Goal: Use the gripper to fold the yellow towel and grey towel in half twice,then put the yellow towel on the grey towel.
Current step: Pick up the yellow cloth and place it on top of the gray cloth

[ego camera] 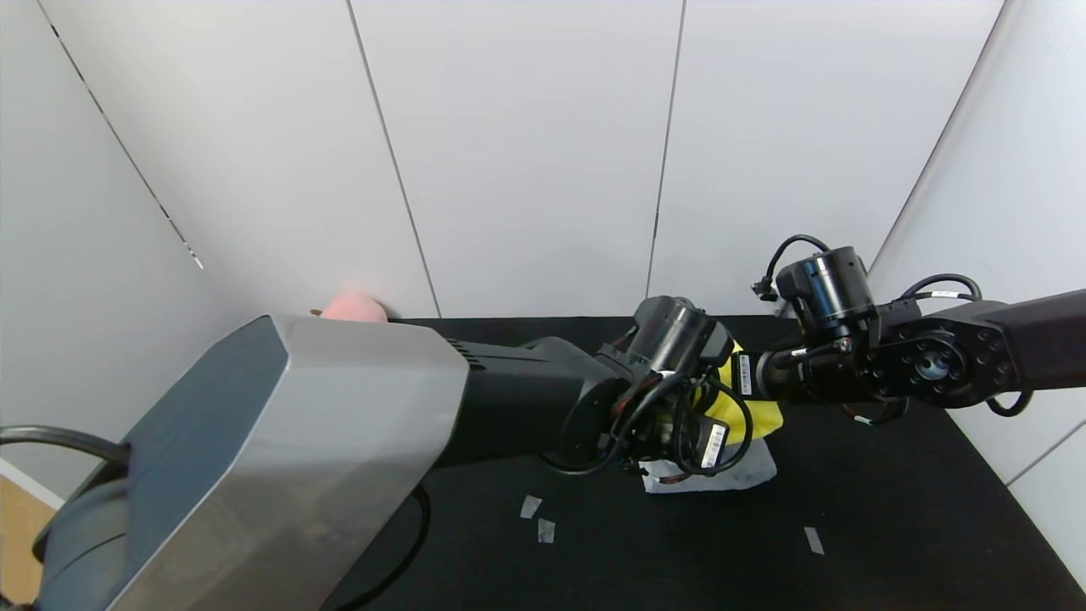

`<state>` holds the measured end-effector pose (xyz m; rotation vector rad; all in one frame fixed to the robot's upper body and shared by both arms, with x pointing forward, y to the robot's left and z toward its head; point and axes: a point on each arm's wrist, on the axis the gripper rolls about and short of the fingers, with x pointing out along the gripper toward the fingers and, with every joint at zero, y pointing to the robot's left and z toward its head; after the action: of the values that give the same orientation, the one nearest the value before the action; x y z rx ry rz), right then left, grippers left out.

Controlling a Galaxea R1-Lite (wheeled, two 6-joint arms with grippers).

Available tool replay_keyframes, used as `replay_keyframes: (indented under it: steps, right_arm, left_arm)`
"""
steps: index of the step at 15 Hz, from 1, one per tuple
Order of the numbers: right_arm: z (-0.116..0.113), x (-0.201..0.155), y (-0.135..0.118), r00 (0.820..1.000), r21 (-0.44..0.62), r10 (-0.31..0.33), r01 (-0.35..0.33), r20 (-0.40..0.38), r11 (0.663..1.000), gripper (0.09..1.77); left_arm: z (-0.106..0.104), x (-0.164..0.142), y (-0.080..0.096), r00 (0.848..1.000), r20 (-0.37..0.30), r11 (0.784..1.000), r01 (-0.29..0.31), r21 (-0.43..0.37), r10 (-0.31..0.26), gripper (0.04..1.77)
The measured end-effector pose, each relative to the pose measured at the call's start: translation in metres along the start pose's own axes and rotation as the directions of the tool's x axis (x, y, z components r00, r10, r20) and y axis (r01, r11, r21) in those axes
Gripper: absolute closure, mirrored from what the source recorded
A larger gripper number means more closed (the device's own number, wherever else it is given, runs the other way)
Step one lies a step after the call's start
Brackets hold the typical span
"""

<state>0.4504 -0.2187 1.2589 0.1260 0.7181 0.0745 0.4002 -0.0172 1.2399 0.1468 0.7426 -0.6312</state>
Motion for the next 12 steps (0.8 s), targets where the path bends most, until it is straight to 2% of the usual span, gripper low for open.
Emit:
replay_keyframes:
  steps: [4, 12]
  right_arm:
    - [-0.011, 0.015, -0.001, 1.0, 0.005, 0.01, -0.01, 0.019, 1.0, 1.69]
    - [-0.04, 0.05, -0.003, 1.0, 0.001, 0.009, -0.009, -0.011, 1.0, 1.69]
  left_arm:
    - [-0.006, 0.009, 0.001, 1.0, -0.025, 1.0, -0.007, -0.011, 0.007, 1.6]
    - [-0.019, 0.028, 0.007, 0.997, -0.074, 0.999, -0.028, -0.022, 0.026, 1.6]
